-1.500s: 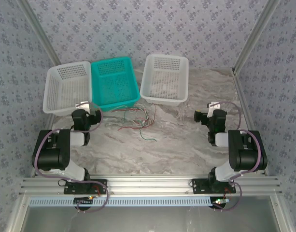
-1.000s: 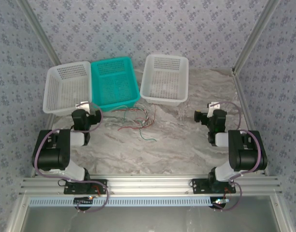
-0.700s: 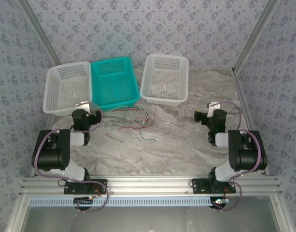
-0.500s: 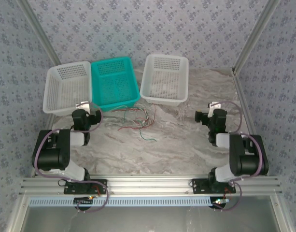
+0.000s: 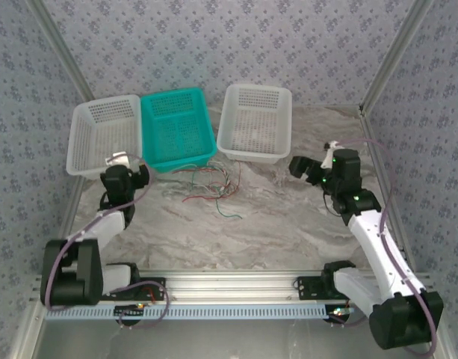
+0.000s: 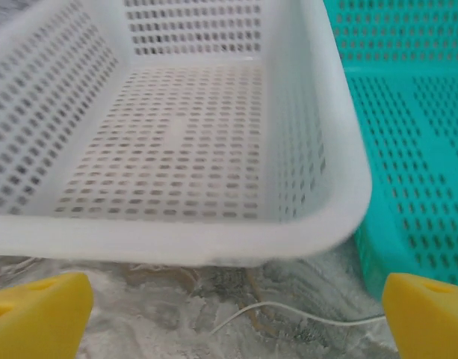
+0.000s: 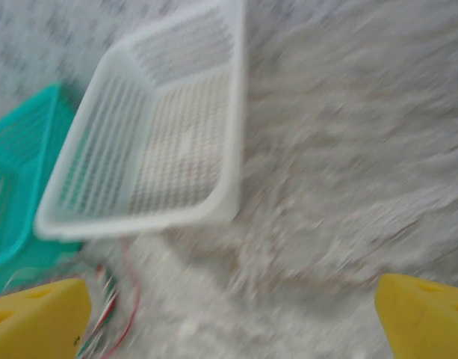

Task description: Untangle the cables

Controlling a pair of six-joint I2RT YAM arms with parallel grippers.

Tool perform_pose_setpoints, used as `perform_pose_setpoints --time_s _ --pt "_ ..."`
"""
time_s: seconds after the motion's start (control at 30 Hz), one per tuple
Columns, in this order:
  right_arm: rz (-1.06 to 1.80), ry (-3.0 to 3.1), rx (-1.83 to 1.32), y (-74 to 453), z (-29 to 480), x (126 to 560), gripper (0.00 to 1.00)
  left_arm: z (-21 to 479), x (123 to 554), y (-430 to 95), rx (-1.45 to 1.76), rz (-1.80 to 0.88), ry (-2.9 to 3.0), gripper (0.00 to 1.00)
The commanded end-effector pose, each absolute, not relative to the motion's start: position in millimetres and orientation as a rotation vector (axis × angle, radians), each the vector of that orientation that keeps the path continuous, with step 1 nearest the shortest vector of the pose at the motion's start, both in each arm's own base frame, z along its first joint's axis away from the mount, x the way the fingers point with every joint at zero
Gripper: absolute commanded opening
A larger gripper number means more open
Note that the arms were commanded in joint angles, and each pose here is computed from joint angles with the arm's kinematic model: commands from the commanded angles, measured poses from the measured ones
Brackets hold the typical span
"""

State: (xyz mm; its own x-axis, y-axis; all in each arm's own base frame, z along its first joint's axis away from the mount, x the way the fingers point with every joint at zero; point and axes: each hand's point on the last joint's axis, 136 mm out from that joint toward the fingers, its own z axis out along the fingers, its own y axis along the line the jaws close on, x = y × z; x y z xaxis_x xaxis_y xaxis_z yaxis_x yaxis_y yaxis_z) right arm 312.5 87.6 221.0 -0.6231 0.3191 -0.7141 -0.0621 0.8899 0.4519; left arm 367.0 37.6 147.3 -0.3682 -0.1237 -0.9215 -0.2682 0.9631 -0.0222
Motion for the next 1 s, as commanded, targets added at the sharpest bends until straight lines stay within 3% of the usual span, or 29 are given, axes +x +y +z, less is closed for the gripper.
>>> perform_pose_setpoints --time_s 0.0,0.27,0.47,0.67,0.87,0.97 --pt "0.731 2.369 0.075 137 209 285 1.00 153 337 41 -0.459 0.139 2.086 1.00" --pt "0.771 2.513 -0.266 237 193 276 1.00 175 300 -20 -0.667 -0.367 2.092 0.99" --pt "0.764 2.547 -0.372 284 167 279 1.00 169 293 -84 -0.653 -0.745 2.140 0.92" --pt "0.810 2.662 -0.381 318 130 281 0.95 161 292 -151 -0.355 -0.768 2.280 0.92" --pt "0.836 2.766 -0.531 348 103 258 0.94 139 294 -164 -0.272 -0.687 2.368 0.93" --pt "0.819 2.784 -0.572 353 96 251 0.82 133 295 -163 -0.268 -0.662 2.385 0.93"
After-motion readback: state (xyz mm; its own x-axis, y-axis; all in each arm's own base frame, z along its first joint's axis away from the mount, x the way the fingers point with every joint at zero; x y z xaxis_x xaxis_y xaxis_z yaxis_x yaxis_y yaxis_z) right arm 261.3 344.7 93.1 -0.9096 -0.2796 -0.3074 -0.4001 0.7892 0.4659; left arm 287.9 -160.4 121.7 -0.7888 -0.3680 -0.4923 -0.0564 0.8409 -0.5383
